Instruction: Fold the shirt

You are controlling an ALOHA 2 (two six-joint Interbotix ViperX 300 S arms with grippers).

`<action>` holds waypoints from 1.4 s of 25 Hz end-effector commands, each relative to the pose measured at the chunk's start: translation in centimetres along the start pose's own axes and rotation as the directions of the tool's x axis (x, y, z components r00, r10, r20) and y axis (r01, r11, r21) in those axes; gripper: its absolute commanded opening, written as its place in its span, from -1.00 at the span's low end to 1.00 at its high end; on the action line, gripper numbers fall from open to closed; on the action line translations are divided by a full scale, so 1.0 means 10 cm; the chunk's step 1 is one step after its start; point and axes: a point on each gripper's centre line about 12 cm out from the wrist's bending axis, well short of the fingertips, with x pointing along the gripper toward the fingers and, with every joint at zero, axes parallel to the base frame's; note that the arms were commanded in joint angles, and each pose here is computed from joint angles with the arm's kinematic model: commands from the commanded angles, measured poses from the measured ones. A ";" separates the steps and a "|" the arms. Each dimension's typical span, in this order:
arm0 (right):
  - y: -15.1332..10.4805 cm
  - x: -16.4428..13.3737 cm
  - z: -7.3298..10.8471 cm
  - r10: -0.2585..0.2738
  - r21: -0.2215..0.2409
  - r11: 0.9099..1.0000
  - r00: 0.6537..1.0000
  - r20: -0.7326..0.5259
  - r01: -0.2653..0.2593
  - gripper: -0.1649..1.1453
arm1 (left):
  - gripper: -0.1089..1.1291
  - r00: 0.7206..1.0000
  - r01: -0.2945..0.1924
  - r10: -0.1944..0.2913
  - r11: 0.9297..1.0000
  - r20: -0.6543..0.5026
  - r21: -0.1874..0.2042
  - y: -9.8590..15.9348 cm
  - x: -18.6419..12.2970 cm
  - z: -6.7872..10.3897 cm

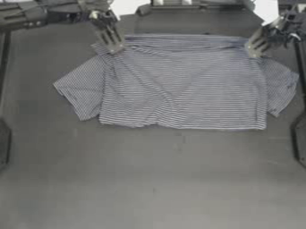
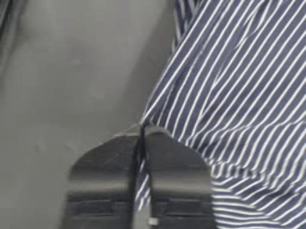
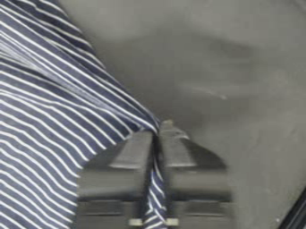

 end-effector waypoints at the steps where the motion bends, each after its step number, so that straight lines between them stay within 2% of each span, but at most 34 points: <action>1: 0.04 -0.14 0.16 0.020 0.023 1.000 0.998 0.061 -0.022 0.72 | 0.60 0.998 0.022 -0.020 0.999 0.055 -0.036 0.03 -0.24 0.16; 2: 0.05 -0.16 0.19 0.026 0.029 0.999 0.997 0.069 -0.028 0.78 | 0.70 0.998 0.026 -0.024 0.999 0.058 -0.035 0.01 -0.25 0.18; 4: 0.05 -0.23 0.21 0.031 0.037 0.999 0.996 0.085 -0.034 0.78 | 0.73 0.997 0.027 -0.024 0.999 0.074 -0.038 0.01 -0.30 0.21; 7: 0.07 -0.37 0.25 0.037 0.039 0.998 0.992 0.118 -0.042 0.77 | 0.62 0.995 0.024 -0.019 0.999 0.103 -0.041 0.03 -0.43 0.24; 11: 0.09 -0.57 0.23 0.048 0.064 0.996 0.990 0.129 -0.057 0.77 | 0.45 0.990 0.027 -0.019 0.998 0.137 -0.050 0.03 -0.63 0.23; 16: 0.17 -0.82 0.16 0.084 0.095 0.991 0.989 0.125 -0.096 0.77 | 0.44 0.985 0.036 -0.026 0.998 0.172 -0.059 -0.06 -0.88 0.14; 22: 0.24 -1.00 -0.06 0.111 0.127 0.985 0.991 0.068 -0.119 0.77 | 0.44 0.973 0.055 -0.038 0.996 0.226 -0.069 -0.18 -1.24 -0.05; 27: 0.24 -1.09 -0.29 0.142 0.184 0.971 0.988 0.069 -0.152 0.77 | 0.43 0.962 0.082 -0.057 0.993 0.266 -0.081 -0.30 -1.42 -0.26; 31: 0.30 -1.15 -0.41 0.169 0.202 0.963 0.984 0.056 -0.177 0.77 | 0.43 0.956 0.105 -0.071 0.989 0.283 -0.108 -0.37 -1.45 -0.45; 35: 0.31 -1.13 -0.50 0.159 0.232 0.960 0.987 0.002 -0.155 0.77 | 0.43 0.958 0.129 -0.090 0.983 0.272 -0.128 -0.50 -1.39 -0.65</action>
